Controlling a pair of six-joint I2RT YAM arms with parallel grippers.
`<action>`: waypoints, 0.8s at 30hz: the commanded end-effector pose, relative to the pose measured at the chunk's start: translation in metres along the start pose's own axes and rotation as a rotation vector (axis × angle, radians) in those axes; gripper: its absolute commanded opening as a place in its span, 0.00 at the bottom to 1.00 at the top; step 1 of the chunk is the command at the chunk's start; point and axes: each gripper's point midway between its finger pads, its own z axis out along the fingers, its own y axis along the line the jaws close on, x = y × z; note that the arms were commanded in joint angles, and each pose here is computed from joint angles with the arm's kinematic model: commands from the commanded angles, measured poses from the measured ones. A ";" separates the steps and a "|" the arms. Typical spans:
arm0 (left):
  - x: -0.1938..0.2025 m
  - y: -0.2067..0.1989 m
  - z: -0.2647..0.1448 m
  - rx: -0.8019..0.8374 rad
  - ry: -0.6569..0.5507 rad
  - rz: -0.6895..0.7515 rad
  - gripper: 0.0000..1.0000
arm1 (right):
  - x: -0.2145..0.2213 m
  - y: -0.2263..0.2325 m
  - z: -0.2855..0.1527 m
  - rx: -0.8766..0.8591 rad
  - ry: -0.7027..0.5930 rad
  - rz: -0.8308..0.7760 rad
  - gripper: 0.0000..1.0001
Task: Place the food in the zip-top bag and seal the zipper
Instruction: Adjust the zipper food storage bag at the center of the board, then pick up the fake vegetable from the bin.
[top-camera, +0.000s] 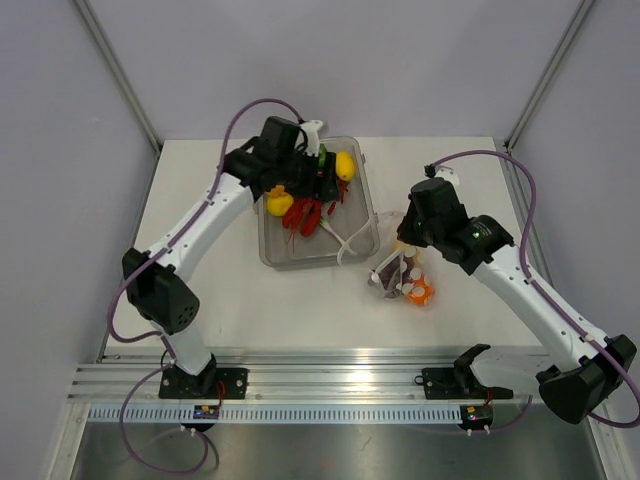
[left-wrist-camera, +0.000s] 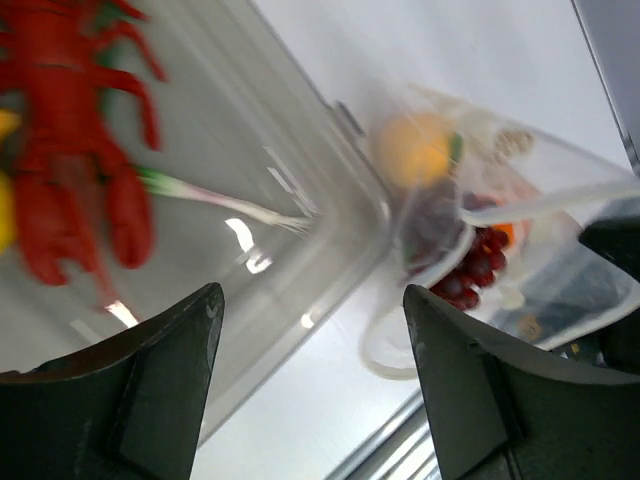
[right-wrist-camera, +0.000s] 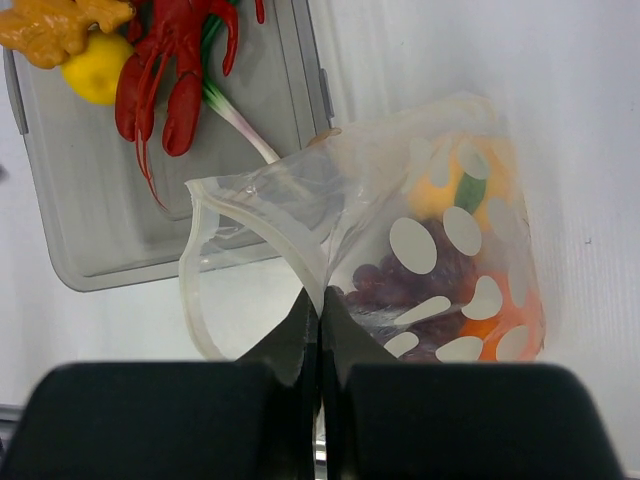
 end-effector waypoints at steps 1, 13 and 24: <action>-0.036 0.051 -0.049 -0.172 -0.161 -0.033 0.75 | -0.026 0.022 -0.010 -0.080 -0.074 0.019 0.00; -0.040 0.160 -0.038 -0.167 -0.380 -0.602 0.75 | -0.027 0.022 -0.014 -0.079 -0.069 0.017 0.00; -0.032 0.228 -0.033 -0.440 -0.475 -0.662 0.85 | -0.025 0.019 -0.017 -0.074 -0.064 0.020 0.00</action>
